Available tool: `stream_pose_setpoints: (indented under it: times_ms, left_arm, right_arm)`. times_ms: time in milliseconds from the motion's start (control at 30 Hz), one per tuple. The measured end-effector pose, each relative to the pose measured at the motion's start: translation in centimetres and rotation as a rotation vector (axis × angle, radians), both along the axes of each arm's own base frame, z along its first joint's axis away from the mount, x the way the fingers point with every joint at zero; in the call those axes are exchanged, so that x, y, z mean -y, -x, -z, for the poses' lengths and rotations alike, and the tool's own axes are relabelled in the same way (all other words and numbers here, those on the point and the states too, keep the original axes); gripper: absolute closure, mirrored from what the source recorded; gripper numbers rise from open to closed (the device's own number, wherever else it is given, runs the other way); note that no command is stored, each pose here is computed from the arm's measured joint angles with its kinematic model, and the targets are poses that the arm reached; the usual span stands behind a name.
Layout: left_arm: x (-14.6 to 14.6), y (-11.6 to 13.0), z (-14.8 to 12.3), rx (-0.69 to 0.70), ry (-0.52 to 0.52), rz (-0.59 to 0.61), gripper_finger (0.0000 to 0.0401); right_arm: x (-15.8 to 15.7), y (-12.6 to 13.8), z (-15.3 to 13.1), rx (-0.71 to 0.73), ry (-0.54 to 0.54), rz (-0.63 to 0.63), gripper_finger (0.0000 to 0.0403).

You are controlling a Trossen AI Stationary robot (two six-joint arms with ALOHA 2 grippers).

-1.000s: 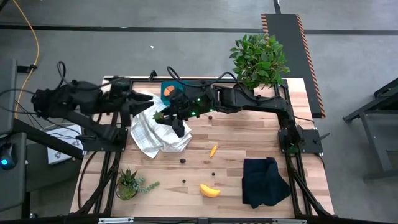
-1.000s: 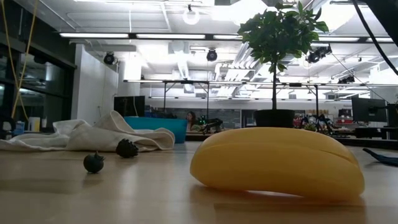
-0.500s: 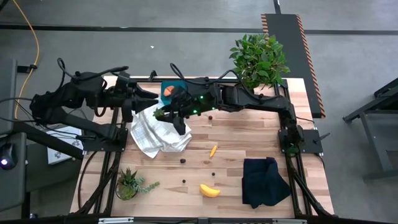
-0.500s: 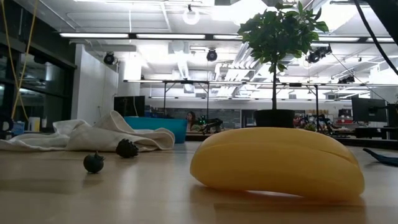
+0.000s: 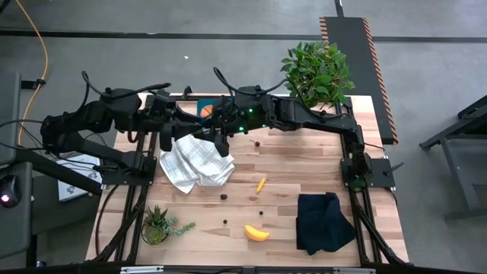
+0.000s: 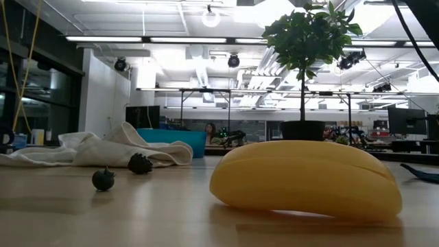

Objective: Pick and placing Produce into tupperware
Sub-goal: Put the red strawberry into the blue bin

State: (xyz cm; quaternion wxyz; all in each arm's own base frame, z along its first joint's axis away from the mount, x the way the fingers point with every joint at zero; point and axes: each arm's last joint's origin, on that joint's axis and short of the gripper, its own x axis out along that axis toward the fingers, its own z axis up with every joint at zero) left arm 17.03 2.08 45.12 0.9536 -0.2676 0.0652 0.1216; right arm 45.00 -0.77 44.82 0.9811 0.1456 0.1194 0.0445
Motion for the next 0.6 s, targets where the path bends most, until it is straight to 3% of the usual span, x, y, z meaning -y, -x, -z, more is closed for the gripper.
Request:
stream_pose_setpoints:
  times_ms: [367, 600]
  left_arm:
    - [0.00, 0.03, -0.01, -0.003, -0.017, 0.003, 0.0248]
    - [0.02, 0.03, -0.01, -0.005, -0.023, 0.010, 0.0301]
  right_arm:
    - [0.02, -0.01, 0.02, 0.002, 0.014, -0.003, 0.0254]
    - [0.08, -0.01, 0.01, 0.003, 0.021, -0.004, 0.0254]
